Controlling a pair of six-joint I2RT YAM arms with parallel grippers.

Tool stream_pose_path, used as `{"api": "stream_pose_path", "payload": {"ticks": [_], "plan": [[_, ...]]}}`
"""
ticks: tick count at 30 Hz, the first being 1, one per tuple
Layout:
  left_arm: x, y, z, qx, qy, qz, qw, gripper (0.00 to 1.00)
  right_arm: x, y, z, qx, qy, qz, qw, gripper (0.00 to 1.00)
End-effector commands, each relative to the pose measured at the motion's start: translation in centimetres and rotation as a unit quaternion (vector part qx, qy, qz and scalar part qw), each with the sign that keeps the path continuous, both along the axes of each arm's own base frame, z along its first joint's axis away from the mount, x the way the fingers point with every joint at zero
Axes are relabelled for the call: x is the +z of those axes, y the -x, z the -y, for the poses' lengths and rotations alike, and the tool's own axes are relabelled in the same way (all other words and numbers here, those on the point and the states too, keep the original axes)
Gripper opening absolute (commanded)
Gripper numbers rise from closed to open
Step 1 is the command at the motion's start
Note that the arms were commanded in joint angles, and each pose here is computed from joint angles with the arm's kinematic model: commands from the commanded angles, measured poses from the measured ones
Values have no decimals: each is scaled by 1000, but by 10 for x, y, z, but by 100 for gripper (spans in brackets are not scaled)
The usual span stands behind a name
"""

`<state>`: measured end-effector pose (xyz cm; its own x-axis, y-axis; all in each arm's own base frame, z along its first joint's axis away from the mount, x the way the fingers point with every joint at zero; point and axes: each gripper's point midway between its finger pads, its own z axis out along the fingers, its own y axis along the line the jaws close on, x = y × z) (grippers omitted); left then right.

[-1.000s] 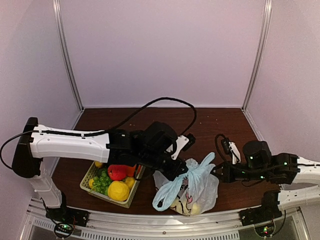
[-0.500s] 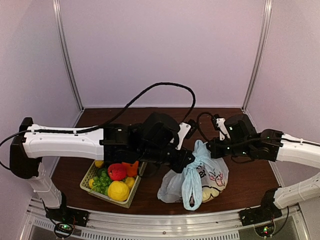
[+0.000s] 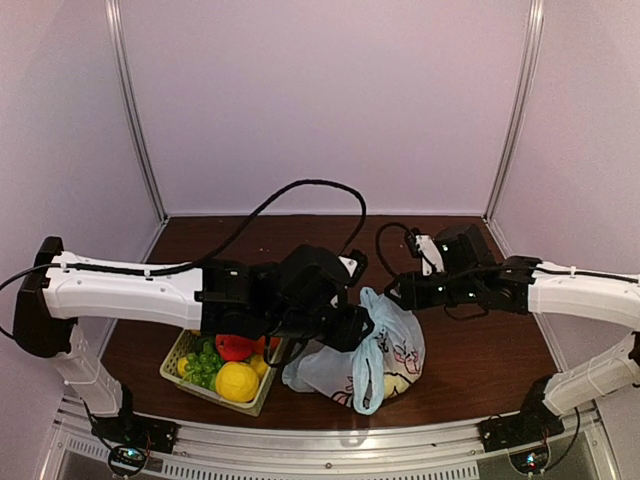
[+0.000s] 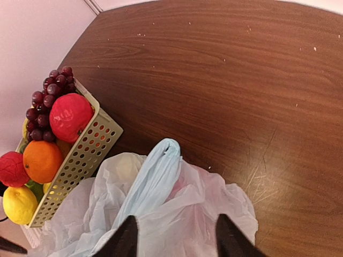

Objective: Untie the knot of the plastic bag and take out the fruit

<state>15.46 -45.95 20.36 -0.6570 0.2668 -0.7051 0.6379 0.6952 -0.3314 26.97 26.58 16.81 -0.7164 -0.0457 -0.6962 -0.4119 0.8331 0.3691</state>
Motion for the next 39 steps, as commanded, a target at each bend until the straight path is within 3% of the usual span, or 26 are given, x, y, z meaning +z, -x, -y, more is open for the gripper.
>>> {"api": "stream_pose_path", "payload": {"ticks": [1,4,9,11,14,17,23,31,39], "plan": [[25,-6,-13,29,29,11,999,50,18,6,6,6,-15,16,1000,64],[26,-6,-17,30,32,8,999,55,26,13,19,-2,-4,21,1000,75],[19,-3,-15,16,48,-15,999,62,29,32,36,-3,-9,19,1000,81],[19,-8,-12,16,64,-29,997,63,29,41,35,9,-34,12,999,88],[25,-13,-3,14,87,-31,996,65,34,54,27,23,-91,9,995,90],[25,-15,5,8,86,-30,996,70,32,65,18,45,-126,0,991,88],[10,-22,12,7,65,-38,997,75,6,78,8,72,-123,-24,990,84],[0,-29,14,17,51,-44,998,65,-3,82,-4,107,-105,-24,988,80],[-10,-28,25,8,46,-57,997,47,-16,79,-6,110,-80,-31,990,59]]}}
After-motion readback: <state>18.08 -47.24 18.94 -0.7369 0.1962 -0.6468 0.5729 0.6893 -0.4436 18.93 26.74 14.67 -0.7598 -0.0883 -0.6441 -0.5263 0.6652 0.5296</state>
